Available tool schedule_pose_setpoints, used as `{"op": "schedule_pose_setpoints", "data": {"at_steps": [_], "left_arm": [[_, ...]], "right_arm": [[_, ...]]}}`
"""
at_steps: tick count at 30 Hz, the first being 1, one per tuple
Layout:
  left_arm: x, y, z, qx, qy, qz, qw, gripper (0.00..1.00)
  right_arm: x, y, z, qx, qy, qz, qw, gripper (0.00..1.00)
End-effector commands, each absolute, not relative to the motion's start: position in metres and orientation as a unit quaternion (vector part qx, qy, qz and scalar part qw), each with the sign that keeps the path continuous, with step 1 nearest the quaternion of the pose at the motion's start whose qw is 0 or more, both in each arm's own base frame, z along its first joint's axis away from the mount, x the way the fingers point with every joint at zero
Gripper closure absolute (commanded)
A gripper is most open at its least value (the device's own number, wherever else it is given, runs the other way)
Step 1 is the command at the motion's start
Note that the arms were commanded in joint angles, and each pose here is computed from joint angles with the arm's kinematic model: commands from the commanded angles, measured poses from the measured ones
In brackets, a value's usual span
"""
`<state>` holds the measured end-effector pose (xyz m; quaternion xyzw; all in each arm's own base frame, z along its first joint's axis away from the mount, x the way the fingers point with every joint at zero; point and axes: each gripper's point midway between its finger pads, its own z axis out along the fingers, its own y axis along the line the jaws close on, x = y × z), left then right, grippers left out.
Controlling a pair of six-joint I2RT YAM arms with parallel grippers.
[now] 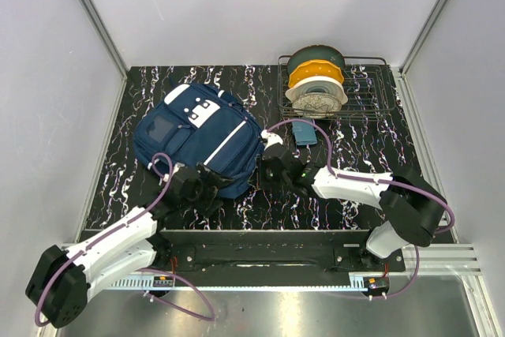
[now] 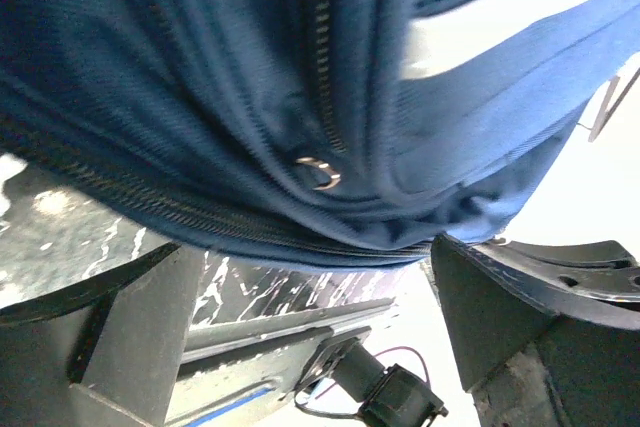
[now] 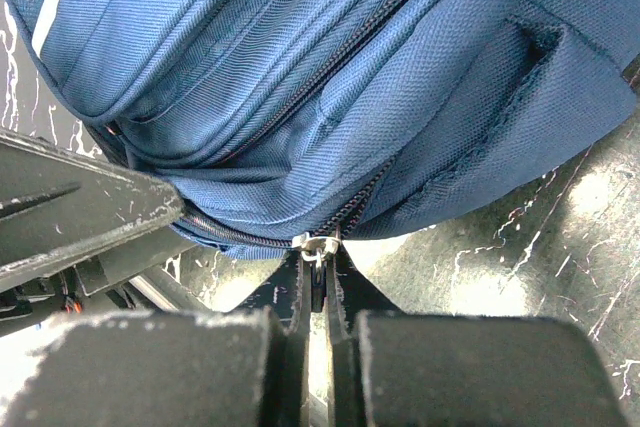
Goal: Pack the student bag
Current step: Zip the student bag at the center of the board.
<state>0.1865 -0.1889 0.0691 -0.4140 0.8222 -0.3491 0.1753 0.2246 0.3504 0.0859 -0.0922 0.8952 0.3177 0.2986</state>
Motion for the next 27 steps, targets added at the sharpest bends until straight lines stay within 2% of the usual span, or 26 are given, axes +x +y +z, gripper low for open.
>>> {"op": "schedule_pose_setpoints", "data": {"at_steps": [1,7,10,11,13,15,17,18,25,27], "left_arm": [[0.223,-0.197,0.101,-0.432,0.767,-0.412,0.236,0.01],[0.238,-0.203,0.108,-0.416,0.765,-0.418,0.261,0.02],[0.240,-0.210,0.104,-0.400,0.777,-0.416,0.251,0.14],[0.241,-0.212,0.102,-0.397,0.779,-0.416,0.248,0.27],[0.243,-0.212,0.101,-0.392,0.779,-0.419,0.253,0.45],[0.244,-0.210,0.101,-0.389,0.782,-0.415,0.255,0.73],[0.243,-0.204,0.099,-0.382,0.791,-0.400,0.261,0.89],[0.244,-0.203,0.103,-0.380,0.793,-0.397,0.265,1.00],[0.240,-0.150,0.101,-0.387,0.803,-0.340,0.299,1.00],[0.236,-0.138,0.108,-0.387,0.796,-0.350,0.306,1.00]], "right_arm": [[0.231,0.363,0.125,-0.091,0.870,0.352,0.333,1.00],[0.226,0.360,0.122,-0.093,0.874,0.343,0.331,1.00],[0.223,0.361,0.126,-0.093,0.871,0.350,0.333,1.00],[0.222,0.361,0.126,-0.093,0.871,0.351,0.332,1.00],[0.220,0.361,0.126,-0.096,0.871,0.350,0.331,1.00],[0.220,0.360,0.127,-0.097,0.871,0.349,0.332,1.00],[0.220,0.359,0.126,-0.097,0.872,0.346,0.334,1.00],[0.221,0.357,0.126,-0.094,0.873,0.342,0.336,1.00],[0.226,0.356,0.123,-0.095,0.875,0.327,0.345,1.00],[0.228,0.356,0.119,-0.098,0.878,0.321,0.342,1.00]]}}
